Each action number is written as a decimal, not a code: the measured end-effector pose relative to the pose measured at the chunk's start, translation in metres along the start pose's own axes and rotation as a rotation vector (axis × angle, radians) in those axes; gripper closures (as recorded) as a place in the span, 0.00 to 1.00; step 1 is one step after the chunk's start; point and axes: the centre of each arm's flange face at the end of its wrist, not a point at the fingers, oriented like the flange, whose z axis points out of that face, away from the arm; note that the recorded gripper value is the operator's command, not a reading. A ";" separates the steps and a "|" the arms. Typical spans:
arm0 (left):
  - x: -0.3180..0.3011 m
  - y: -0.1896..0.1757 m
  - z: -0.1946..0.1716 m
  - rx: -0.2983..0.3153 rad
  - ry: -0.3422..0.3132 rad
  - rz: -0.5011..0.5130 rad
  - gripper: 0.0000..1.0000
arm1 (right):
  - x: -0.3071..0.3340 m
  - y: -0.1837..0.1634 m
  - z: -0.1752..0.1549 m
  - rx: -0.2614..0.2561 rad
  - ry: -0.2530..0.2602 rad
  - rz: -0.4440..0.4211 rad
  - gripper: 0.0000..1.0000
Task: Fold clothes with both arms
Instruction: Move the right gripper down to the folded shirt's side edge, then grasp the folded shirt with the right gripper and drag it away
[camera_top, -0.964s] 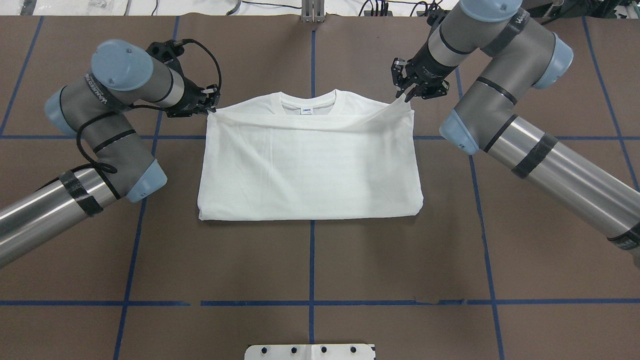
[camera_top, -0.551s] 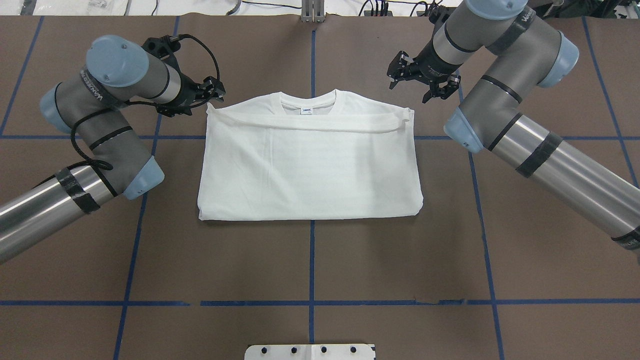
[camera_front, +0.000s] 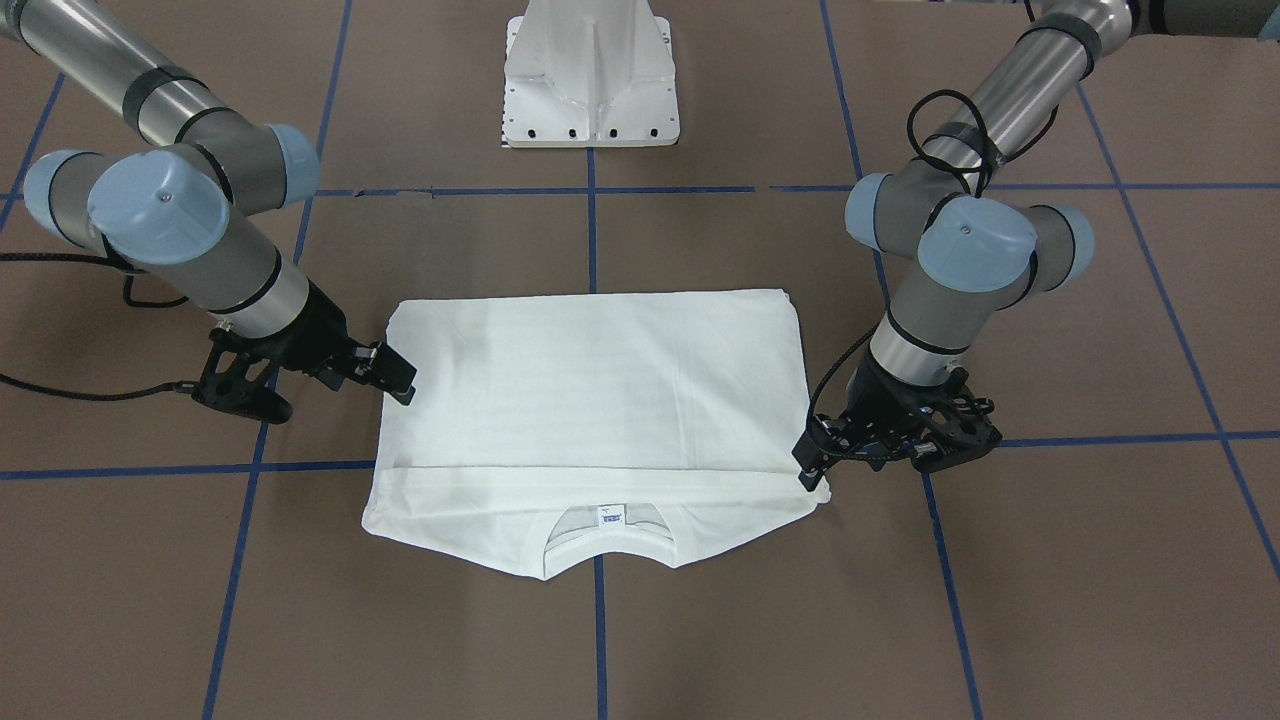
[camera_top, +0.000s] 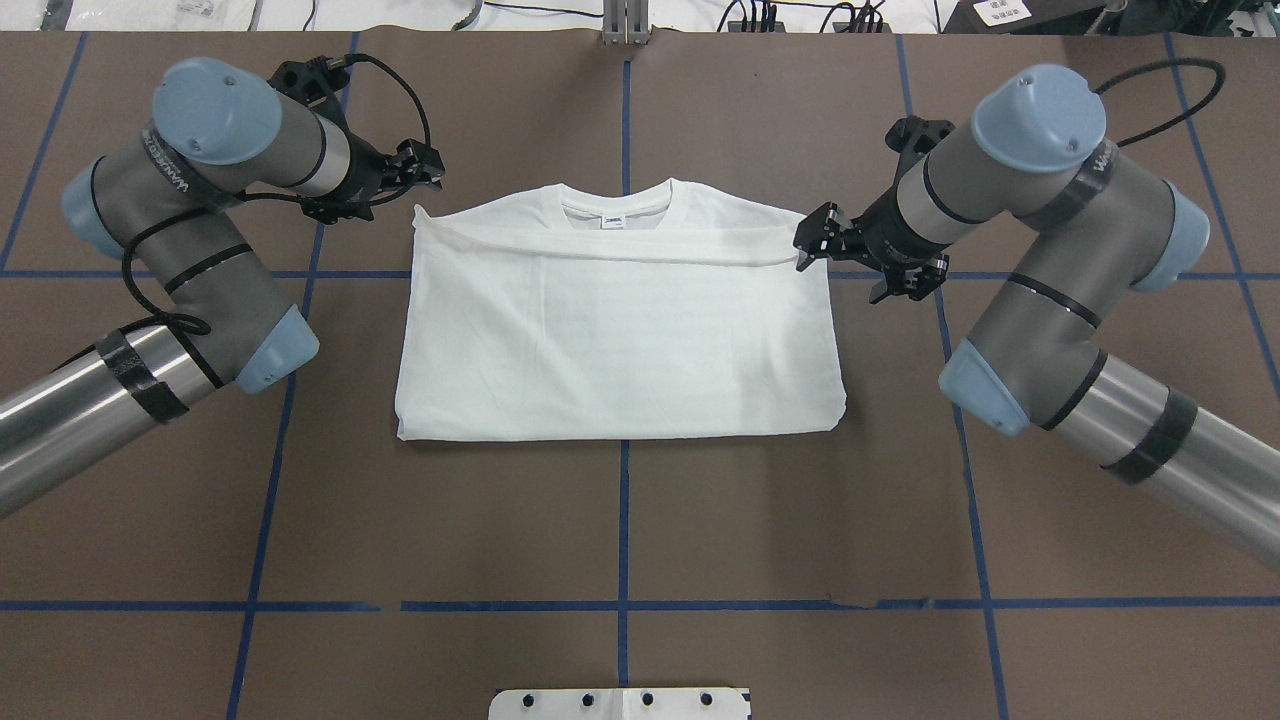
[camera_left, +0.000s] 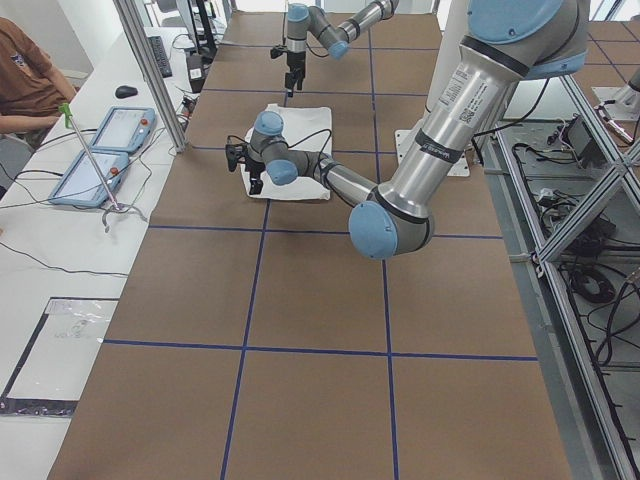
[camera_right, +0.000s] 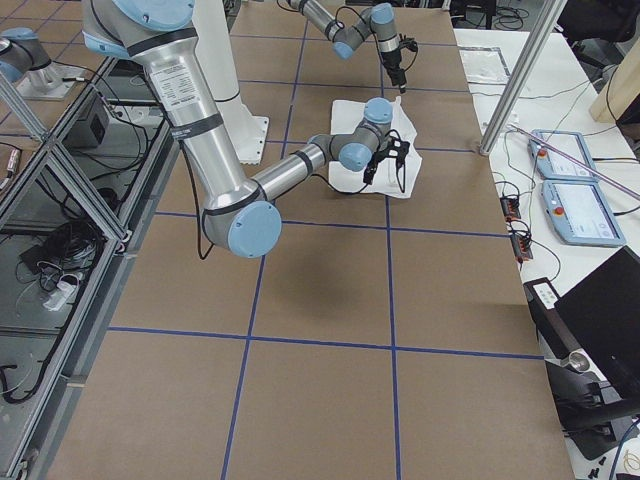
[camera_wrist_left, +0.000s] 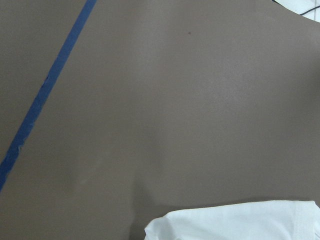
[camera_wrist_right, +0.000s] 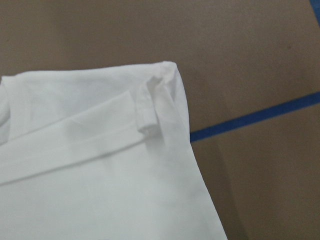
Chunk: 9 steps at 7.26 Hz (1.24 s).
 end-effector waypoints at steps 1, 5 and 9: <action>0.001 -0.001 -0.005 0.005 0.005 0.001 0.01 | 0.007 0.030 0.011 0.001 0.018 0.008 0.00; 0.001 -0.002 -0.010 0.009 0.012 0.002 0.01 | 0.008 0.092 0.055 -0.003 0.118 0.001 0.25; -0.001 -0.003 -0.010 0.017 0.008 0.001 0.01 | 0.012 0.092 0.055 -0.002 0.140 0.011 1.00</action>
